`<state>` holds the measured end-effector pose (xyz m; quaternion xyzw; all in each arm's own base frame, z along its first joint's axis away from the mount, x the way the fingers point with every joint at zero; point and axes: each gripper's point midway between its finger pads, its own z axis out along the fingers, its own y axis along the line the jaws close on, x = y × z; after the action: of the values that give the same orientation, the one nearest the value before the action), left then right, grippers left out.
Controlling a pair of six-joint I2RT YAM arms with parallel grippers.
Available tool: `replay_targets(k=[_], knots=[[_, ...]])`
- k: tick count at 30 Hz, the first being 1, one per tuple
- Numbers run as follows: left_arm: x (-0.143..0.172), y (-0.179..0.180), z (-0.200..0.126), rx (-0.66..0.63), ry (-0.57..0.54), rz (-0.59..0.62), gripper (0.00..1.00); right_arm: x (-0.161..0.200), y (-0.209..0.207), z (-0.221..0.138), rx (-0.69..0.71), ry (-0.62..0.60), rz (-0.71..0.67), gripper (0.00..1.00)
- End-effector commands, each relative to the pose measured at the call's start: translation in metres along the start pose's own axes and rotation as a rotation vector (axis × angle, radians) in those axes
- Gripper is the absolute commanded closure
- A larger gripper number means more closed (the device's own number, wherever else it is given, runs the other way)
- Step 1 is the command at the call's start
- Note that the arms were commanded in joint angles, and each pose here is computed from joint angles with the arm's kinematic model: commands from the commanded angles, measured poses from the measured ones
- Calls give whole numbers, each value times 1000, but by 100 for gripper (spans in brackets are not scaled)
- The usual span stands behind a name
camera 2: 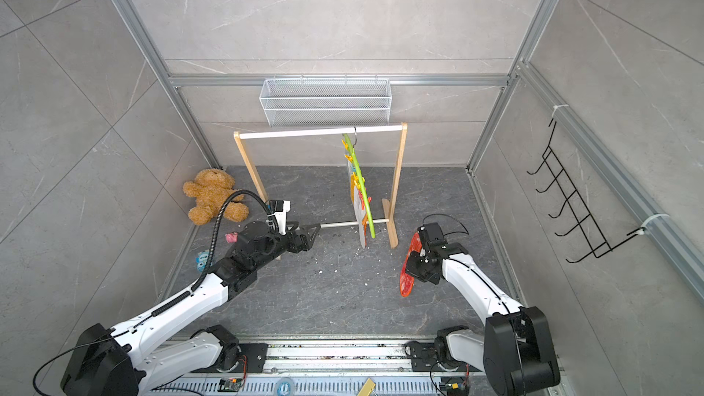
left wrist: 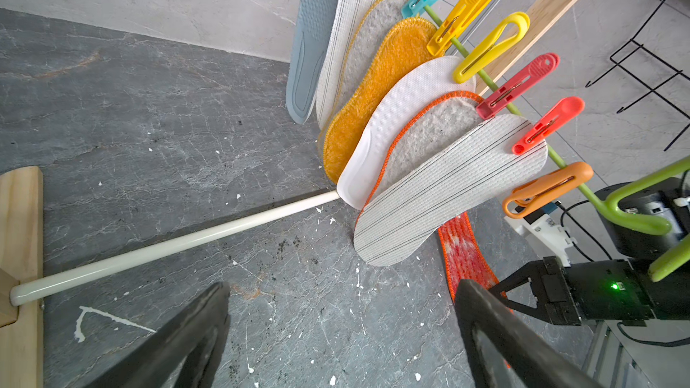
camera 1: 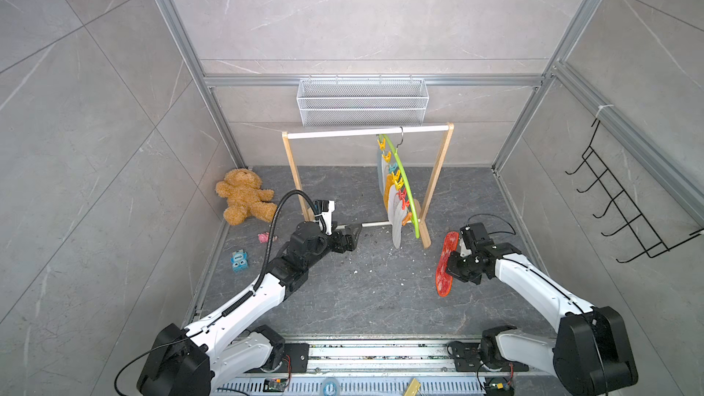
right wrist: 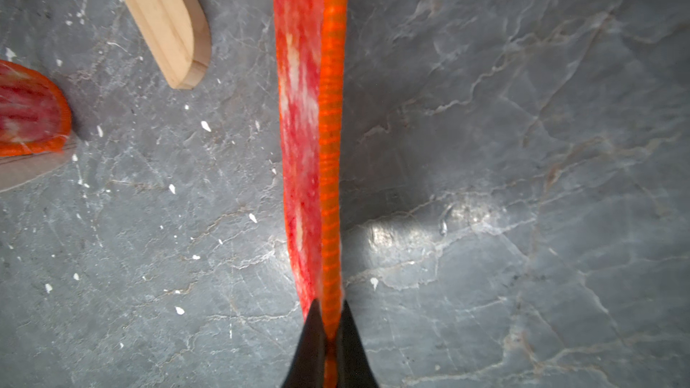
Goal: Take the shoe insoles off the hanger
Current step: Place the insole at the center of the board.
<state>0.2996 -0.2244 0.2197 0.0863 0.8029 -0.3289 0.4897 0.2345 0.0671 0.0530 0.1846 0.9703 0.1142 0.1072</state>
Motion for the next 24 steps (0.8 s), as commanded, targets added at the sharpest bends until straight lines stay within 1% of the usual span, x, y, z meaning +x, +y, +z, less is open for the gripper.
replay_targets(k=[1, 4, 10, 14, 18, 21, 24], knots=[[-10, -6, 1, 32, -36, -13, 4, -6, -5, 4, 53, -3, -7, 100], [-11, -7, 2, 38, -34, -15, 4, -8, -14, 10, 112, -1, 7, 100], [-12, -8, 1, 42, -32, -13, 4, -20, -29, 15, 208, -49, 14, 100], [-10, -7, 1, 39, -28, -13, 4, -28, -33, 18, 246, -63, 8, 95], [-8, -5, -1, 33, -27, -15, 4, -41, -36, 15, 291, -95, -8, 93], [-7, -4, -2, 32, -27, -18, 4, -49, -38, 13, 322, -117, -26, 87], [-5, -2, -3, 27, -25, -22, 4, -53, -39, 14, 340, -109, -30, 85]])
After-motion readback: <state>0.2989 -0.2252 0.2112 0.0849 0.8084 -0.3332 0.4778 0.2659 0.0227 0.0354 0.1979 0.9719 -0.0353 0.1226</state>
